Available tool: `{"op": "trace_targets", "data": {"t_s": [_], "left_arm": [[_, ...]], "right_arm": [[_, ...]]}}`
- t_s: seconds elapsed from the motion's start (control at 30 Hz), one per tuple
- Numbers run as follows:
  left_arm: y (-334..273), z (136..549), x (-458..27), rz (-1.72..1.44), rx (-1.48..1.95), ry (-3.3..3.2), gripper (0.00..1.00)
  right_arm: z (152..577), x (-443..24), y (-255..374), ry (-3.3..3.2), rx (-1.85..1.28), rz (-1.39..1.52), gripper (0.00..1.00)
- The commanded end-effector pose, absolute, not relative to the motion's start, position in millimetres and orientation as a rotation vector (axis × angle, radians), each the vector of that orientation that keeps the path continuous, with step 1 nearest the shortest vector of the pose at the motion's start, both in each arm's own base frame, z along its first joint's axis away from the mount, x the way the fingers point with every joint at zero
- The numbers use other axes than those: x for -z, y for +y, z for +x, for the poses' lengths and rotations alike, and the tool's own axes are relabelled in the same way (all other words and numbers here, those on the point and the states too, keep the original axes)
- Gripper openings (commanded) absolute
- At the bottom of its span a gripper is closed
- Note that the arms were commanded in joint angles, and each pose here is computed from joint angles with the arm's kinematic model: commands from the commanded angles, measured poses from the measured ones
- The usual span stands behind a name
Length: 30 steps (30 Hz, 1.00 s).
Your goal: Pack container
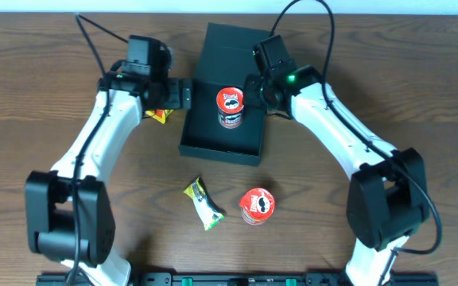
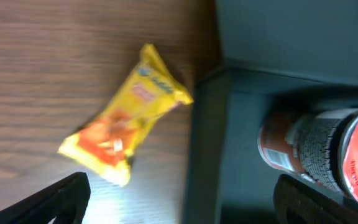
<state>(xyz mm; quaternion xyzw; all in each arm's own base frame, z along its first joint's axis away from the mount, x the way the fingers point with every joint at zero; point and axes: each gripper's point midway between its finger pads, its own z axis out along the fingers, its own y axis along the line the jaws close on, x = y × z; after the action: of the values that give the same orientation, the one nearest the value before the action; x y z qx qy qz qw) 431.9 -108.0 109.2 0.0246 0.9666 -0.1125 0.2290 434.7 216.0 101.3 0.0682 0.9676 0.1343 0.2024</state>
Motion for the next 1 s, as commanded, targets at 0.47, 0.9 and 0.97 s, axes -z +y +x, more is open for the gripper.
{"op": "trace_targets", "data": {"t_s": [0.47,0.9,0.97], "left_arm": [[-160,447,-87,0.138,0.404,2.619,0.58],[-165,447,-88,0.098,0.427,2.616,0.06],[-167,447,-89,0.105,0.428,2.614,0.06]], "right_arm": [[435,-97,226,2.711,-0.415,0.189,0.01],[435,-97,226,2.712,-0.414,0.189,0.01],[434,-97,226,2.712,-0.413,0.189,0.01]]}}
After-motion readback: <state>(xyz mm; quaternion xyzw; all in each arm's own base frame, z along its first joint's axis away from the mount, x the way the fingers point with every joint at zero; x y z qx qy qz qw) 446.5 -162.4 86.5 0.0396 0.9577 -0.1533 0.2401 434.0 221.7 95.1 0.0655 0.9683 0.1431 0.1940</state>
